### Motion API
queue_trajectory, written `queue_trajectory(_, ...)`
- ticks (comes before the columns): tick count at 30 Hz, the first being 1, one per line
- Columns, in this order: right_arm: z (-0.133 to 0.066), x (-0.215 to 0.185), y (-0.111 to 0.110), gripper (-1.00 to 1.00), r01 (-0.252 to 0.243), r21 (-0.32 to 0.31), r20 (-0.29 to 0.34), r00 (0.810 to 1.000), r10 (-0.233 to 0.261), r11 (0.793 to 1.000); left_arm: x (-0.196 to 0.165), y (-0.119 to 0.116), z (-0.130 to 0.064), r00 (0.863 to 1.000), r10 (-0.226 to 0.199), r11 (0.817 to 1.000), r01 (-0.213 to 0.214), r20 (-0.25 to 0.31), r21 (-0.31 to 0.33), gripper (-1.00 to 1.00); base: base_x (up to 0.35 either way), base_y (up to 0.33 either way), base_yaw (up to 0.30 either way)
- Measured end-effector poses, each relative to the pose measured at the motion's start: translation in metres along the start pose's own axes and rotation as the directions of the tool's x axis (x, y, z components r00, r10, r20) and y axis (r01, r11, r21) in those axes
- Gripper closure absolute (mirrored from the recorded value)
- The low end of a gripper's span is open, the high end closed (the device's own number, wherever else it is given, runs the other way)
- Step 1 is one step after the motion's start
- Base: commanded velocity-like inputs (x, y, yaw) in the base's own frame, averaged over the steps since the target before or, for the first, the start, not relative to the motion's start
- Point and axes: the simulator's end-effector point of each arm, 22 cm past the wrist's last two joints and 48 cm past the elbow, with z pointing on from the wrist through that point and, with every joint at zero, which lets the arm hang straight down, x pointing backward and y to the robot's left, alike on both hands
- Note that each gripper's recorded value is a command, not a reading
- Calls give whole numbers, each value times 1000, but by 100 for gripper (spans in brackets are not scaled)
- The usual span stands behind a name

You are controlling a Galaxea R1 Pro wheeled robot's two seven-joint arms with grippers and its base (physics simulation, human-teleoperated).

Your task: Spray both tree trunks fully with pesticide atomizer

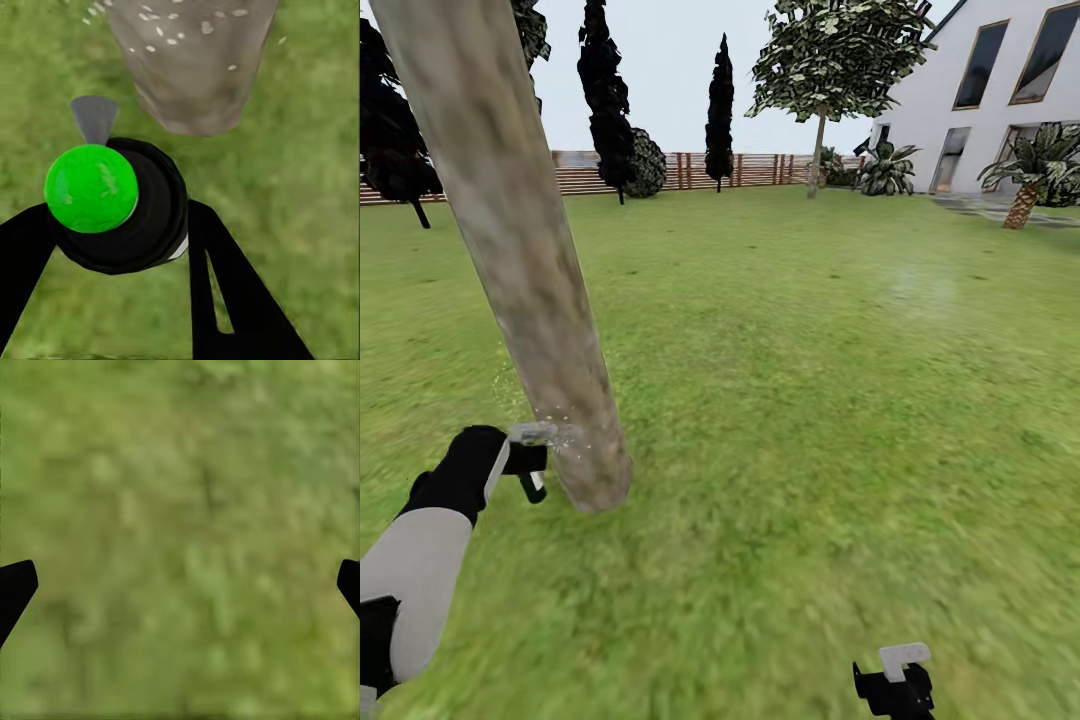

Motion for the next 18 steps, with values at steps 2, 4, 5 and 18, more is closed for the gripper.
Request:
queue_trajectory(2,0,0,0,-100,0,0,0,1000,0,1000,0,2,-2,1000,-14,999,14,-3,42,100,0,0,0)
queue_trajectory(4,0,0,0,-100,-2,0,0,1000,2,1000,0,0,-2,1000,-10,998,11,-5,63,100,0,0,0)
queue_trajectory(5,0,0,0,-100,-2,0,0,1000,2,1000,-1,2,-3,1000,-9,998,9,-5,60,100,0,0,110)
queue_trajectory(18,0,0,-1,-100,-1,2,0,1000,1,1000,-22,0,-31,1000,-18,999,17,10,45,100,50,-193,73)
